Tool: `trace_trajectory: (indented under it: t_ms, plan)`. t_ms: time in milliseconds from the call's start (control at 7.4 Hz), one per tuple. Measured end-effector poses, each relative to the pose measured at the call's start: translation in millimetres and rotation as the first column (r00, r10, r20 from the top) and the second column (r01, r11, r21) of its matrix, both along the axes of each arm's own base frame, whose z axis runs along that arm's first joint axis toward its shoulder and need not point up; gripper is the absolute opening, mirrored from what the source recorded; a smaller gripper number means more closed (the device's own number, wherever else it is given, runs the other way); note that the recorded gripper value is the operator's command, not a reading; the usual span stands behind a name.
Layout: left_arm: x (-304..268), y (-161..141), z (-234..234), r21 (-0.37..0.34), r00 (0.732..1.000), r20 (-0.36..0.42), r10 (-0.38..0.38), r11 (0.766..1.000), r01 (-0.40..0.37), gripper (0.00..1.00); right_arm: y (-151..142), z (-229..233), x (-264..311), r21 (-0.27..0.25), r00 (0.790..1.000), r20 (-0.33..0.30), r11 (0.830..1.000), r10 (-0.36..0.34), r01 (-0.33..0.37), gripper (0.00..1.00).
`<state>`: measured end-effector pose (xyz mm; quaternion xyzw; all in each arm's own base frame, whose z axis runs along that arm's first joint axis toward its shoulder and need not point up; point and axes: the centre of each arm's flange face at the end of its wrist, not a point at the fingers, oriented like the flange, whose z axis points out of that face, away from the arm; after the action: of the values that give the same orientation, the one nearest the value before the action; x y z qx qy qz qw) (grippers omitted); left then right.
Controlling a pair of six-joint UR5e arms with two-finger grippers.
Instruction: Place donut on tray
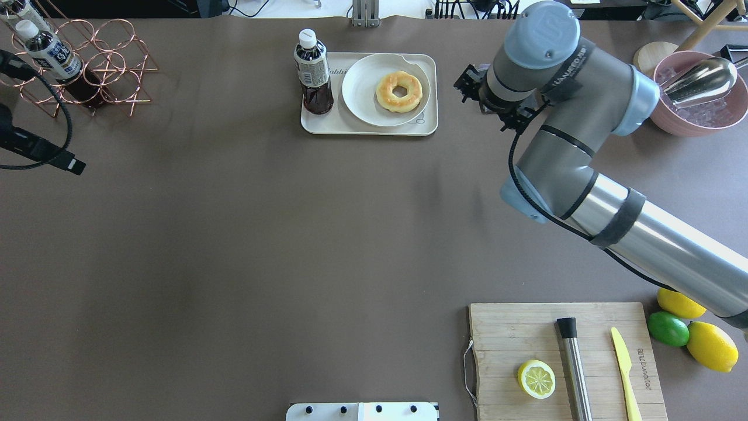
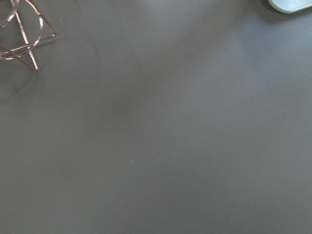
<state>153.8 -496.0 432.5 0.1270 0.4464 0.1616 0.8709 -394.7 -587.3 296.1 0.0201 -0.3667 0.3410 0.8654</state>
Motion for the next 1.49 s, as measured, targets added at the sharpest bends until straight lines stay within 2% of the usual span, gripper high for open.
trace_trajectory:
  t_ms: [135,270,405,541,676,946,1081,1216,1351,1486]
  plan:
    - [-38.3,-10.5,30.4,0.003,1.000,-0.013,0.009,1.000,-0.009,0.98,16.5,18.1,50.8,0.032,0.994,-0.062,0.995,-0.088,0.090,1.00]
    - [-73.8,-18.5,57.9,0.008,1.000,-0.008,0.001,1.000,-0.001,0.98,25.4,45.0,104.7,0.050,0.981,-0.105,0.984,-0.166,0.172,1.00]
    - [-110.2,-23.6,80.3,0.004,1.000,0.007,-0.016,1.000,0.016,0.98,28.8,80.9,167.8,0.067,0.958,-0.136,0.963,-0.252,0.263,1.00]
    - [-144.9,-25.9,97.0,-0.005,0.999,0.031,-0.028,1.000,0.028,0.98,32.7,123.5,234.2,0.090,0.925,-0.167,0.929,-0.341,0.359,1.00]
    - [-177.0,-26.1,116.1,-0.003,0.998,0.059,-0.015,1.000,0.015,0.98,43.4,168.6,302.9,0.118,0.884,-0.199,0.886,-0.422,0.449,1.00]
    - [-225.8,-20.7,161.6,-0.028,0.996,0.091,-0.003,1.000,0.006,0.98,79.9,239.5,414.4,0.169,0.812,-0.239,0.801,-0.532,0.575,1.00]
    - [-246.3,-15.3,182.3,-0.058,0.995,0.093,-0.022,0.998,0.028,0.98,96.4,270.9,456.3,0.191,0.768,-0.252,0.748,-0.589,0.636,1.00]
    - [-261.1,-8.0,198.8,-0.088,0.995,0.092,-0.043,0.995,0.051,0.98,109.2,302.2,484.1,0.188,0.741,-0.240,0.719,-0.626,0.669,1.00]
    - [-272.1,5.7,217.5,-0.125,0.994,0.090,-0.063,0.989,0.074,0.98,124.2,337.5,500.2,0.165,0.732,-0.206,0.714,-0.650,0.680,1.00]
    - [-277.4,17.7,231.1,-0.147,0.993,0.089,-0.074,0.985,0.087,0.98,137.1,362.9,509.5,0.142,0.733,-0.176,0.720,-0.657,0.679,1.00]
